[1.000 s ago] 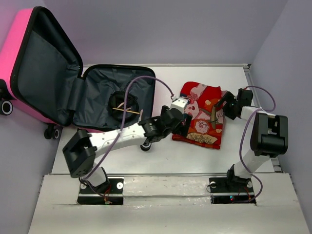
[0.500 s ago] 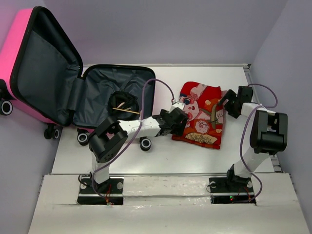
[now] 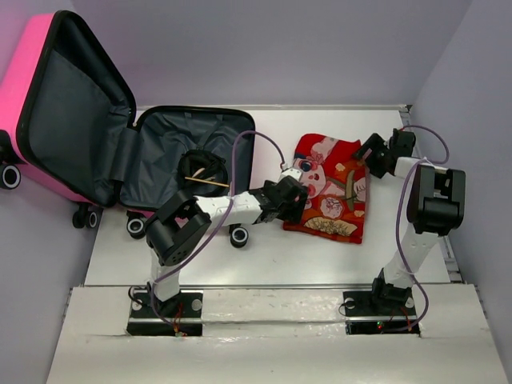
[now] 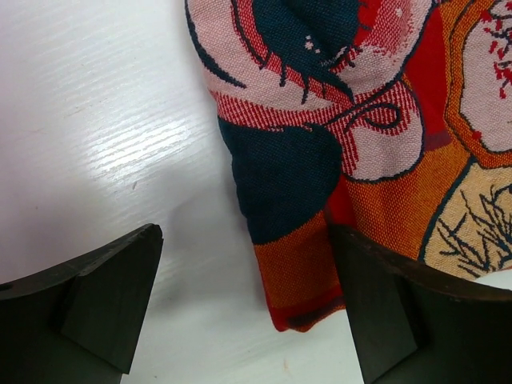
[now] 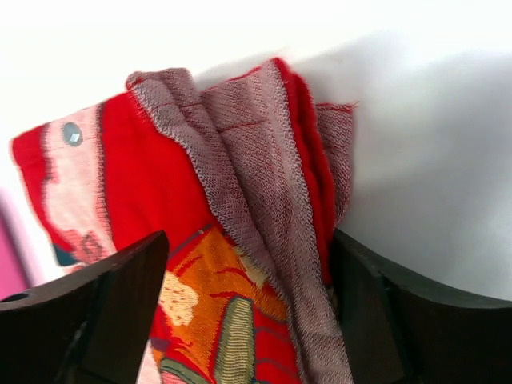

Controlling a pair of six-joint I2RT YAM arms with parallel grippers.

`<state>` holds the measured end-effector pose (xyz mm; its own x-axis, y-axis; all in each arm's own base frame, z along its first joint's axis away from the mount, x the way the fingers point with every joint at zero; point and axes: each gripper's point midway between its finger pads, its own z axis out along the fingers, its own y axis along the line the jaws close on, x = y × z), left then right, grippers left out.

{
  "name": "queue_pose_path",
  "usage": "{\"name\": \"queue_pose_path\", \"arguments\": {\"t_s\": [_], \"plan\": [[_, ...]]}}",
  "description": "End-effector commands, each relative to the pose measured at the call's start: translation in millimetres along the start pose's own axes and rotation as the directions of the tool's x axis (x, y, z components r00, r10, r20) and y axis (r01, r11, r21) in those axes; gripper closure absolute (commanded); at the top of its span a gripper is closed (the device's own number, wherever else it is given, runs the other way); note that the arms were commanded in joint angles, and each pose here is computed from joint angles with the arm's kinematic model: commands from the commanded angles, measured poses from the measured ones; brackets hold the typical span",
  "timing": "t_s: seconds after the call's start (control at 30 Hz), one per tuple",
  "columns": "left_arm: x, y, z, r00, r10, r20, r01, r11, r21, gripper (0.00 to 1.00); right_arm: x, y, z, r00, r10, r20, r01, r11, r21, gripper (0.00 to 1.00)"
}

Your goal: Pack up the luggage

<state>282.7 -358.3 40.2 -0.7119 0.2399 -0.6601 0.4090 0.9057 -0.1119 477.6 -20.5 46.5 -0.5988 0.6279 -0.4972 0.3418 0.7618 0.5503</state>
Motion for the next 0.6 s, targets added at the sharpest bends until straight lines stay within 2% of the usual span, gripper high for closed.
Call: {"name": "queue_pose_path", "arguments": {"t_s": [0.0,0.07,0.17,0.23,0.33,0.37,0.4,0.43,0.57], "plan": [[2,2,5,1.000,-0.028,0.007,0.028,0.999,0.023,0.01,47,2,14,0.981,0.077,-0.178,-0.094,0.992,-0.089,0.16],[6,-2,8,0.999,-0.047,-0.006,0.048,0.997,0.059,0.01,55,5,12,0.974,0.093,-0.206,-0.117,0.987,-0.109,0.19],[9,-4,12,0.999,-0.052,-0.016,0.053,0.996,0.072,0.01,52,11,11,0.977,0.100,-0.186,-0.129,0.981,-0.148,0.26],[13,-7,14,0.998,-0.062,-0.019,0.064,0.994,0.092,0.02,57,19,8,0.971,0.117,-0.208,-0.158,0.969,-0.192,0.41],[22,-12,15,0.996,-0.078,-0.042,0.083,0.989,0.123,0.05,59,22,9,0.969,0.135,-0.207,-0.181,0.959,-0.217,0.42],[23,-13,15,0.995,-0.086,-0.043,0.092,0.987,0.135,0.10,60,22,9,0.968,0.137,-0.210,-0.183,0.958,-0.218,0.43],[26,-15,16,0.994,-0.104,-0.044,0.110,0.983,0.148,0.14,60,21,11,0.967,0.141,-0.212,-0.187,0.958,-0.217,0.50],[24,-19,16,0.992,-0.120,-0.035,0.125,0.978,0.169,0.21,61,22,11,0.966,0.147,-0.213,-0.194,0.955,-0.224,0.56],[27,-19,16,0.989,-0.143,-0.029,0.146,0.973,0.178,0.45,56,27,7,0.971,0.154,-0.184,-0.197,0.948,-0.250,0.70]]}}
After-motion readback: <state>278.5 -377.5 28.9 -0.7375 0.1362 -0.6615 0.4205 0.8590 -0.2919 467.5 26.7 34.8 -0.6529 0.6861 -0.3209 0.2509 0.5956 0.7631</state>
